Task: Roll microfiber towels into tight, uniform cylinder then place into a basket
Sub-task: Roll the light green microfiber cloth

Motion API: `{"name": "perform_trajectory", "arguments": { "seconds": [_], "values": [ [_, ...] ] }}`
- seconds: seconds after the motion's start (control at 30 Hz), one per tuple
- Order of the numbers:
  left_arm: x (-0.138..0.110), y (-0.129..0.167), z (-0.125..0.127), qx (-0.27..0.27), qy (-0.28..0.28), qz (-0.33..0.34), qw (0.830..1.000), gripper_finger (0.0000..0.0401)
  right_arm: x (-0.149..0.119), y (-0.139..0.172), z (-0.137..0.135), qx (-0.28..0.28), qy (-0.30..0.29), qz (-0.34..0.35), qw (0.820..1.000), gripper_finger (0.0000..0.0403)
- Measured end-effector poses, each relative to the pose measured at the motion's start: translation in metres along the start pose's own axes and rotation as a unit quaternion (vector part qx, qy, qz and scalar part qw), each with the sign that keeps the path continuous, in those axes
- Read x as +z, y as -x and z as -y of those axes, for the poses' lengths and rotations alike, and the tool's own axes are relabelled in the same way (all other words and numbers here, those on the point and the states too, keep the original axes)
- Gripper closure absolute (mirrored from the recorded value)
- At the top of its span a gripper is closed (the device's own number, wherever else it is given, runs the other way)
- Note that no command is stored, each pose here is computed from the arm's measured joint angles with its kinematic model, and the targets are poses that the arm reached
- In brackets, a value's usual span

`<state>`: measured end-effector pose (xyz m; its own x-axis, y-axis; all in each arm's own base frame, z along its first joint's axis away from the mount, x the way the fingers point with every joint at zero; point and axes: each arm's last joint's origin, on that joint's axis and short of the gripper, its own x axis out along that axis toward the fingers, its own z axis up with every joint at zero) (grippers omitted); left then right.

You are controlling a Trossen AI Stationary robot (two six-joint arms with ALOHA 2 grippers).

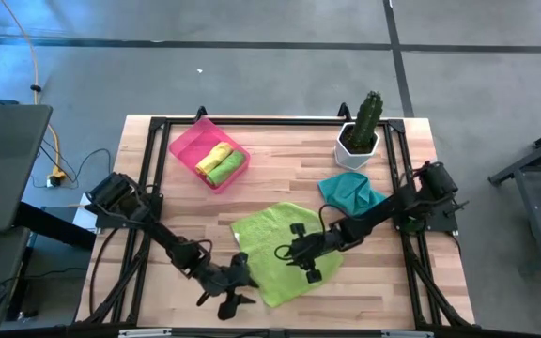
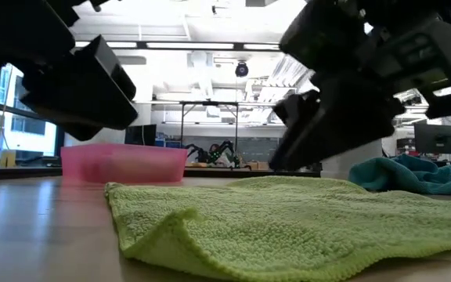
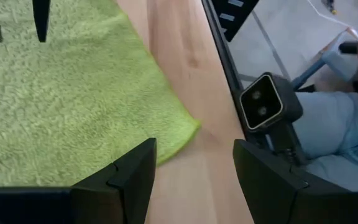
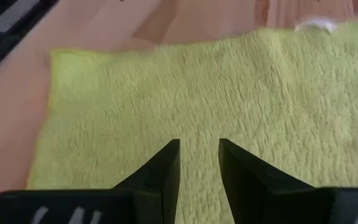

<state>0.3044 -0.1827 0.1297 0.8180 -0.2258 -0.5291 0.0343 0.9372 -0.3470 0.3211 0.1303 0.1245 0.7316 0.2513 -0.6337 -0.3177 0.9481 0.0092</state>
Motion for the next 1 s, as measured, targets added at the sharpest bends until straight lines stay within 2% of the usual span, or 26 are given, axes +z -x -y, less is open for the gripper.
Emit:
{"name": "perform_trajectory", "arguments": {
  "seconds": [0.13,0.37,0.53,0.7,0.83,1.0],
  "values": [
    [-0.001,0.001,0.003,-0.005,0.017,0.0,1.0,0.0199,-0.006,-0.01,0.004,-0.008,0.007,0.002,1.0,0.03],
    [-0.001,0.001,0.004,-0.007,0.031,0.002,1.0,0.0199,-0.013,-0.027,0.012,-0.024,-0.051,-0.015,0.998,0.03],
    [-0.001,0.001,0.004,-0.007,0.031,0.001,0.999,0.0199,-0.008,-0.034,0.022,-0.08,-0.074,-0.027,0.994,0.03],
    [-0.002,0.001,0.004,-0.006,0.03,0.0,1.0,0.0199,-0.005,-0.037,0.043,-0.136,-0.131,-0.034,0.981,0.03],
    [-0.004,0.001,0.003,0.0,0.025,-0.01,1.0,0.0199,0.001,-0.035,0.052,-0.115,-0.148,-0.039,0.981,0.03],
    [-0.01,0.001,-0.002,0.023,-0.026,-0.044,0.998,0.0199,0.015,-0.018,0.047,-0.085,-0.133,-0.077,0.984,0.03]
  ]
}}
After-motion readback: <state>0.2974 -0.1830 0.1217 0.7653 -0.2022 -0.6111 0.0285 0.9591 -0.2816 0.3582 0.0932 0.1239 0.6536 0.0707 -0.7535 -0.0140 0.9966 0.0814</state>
